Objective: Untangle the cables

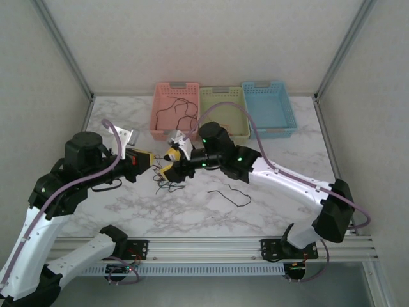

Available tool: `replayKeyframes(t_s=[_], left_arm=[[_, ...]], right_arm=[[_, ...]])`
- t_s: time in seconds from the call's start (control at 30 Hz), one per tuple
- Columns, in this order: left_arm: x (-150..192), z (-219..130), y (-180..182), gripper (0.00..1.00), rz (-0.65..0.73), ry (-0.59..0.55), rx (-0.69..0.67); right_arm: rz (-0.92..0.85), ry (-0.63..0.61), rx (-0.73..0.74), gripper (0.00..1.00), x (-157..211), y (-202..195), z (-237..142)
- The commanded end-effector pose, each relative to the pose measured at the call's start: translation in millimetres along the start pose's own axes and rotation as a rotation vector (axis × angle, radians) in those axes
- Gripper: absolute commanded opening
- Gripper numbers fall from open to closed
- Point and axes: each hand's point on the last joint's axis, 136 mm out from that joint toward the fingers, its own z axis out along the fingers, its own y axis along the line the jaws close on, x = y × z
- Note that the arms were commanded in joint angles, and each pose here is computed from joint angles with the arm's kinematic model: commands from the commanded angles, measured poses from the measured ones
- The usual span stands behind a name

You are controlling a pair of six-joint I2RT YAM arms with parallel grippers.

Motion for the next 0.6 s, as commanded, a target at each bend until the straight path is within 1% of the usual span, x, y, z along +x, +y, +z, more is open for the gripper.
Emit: replayKeyframes(t_s=[0.0,0.07,0.1,0.17,0.23,0.27,0.4,0.43,0.53,0.57], left_arm=[[-9.4,-5.5,-11.7,0.0,-0.006,-0.031,0.055],[-9.7,-6.5,-12.0,0.0,-0.006,-0.035,0.054],[-9.9,-7.1,-12.2,0.0,-0.005,-0.037,0.055],[-10.5,-7.9,-13.0,0.0,-0.007,-0.041,0.058],[-10.9,-8.3,-11.9,0.0,-0.006,-0.044,0.052],[-11.6,-8.8,-11.2,0.05,-0.006,-0.046,0.046],[-14.6,-13.6,-9.2,0.54,-0.008,-0.068,0.026],[-16.2,-16.7,-7.1,0.64,-0.006,-0.081,0.008],[-22.3,-33.0,9.1,0.83,-0.013,-0.157,-0.101],[-23.6,-39.6,15.0,0.86,-0.018,-0.183,-0.139]], right_arm=[[-0.06,-0.057,-0.045,0.52,-27.9,10.2,10.4],[-0.065,-0.066,-0.047,0.42,-31.0,9.6,13.1],[-0.068,-0.074,-0.049,0.39,-33.1,10.2,13.2],[-0.069,-0.091,-0.064,0.23,-36.9,12.5,12.7],[-0.071,-0.093,-0.058,0.01,-37.8,13.0,11.1],[-0.078,-0.096,-0.044,0.0,-38.2,12.6,8.6],[-0.109,-0.123,0.025,0.0,-43.9,10.4,-8.9],[-0.11,-0.131,0.047,0.0,-47.0,9.0,-15.5],[-0.083,-0.154,0.145,0.0,-55.9,-3.9,-41.5],[-0.065,-0.165,0.182,0.0,-57.8,-10.8,-51.3]])
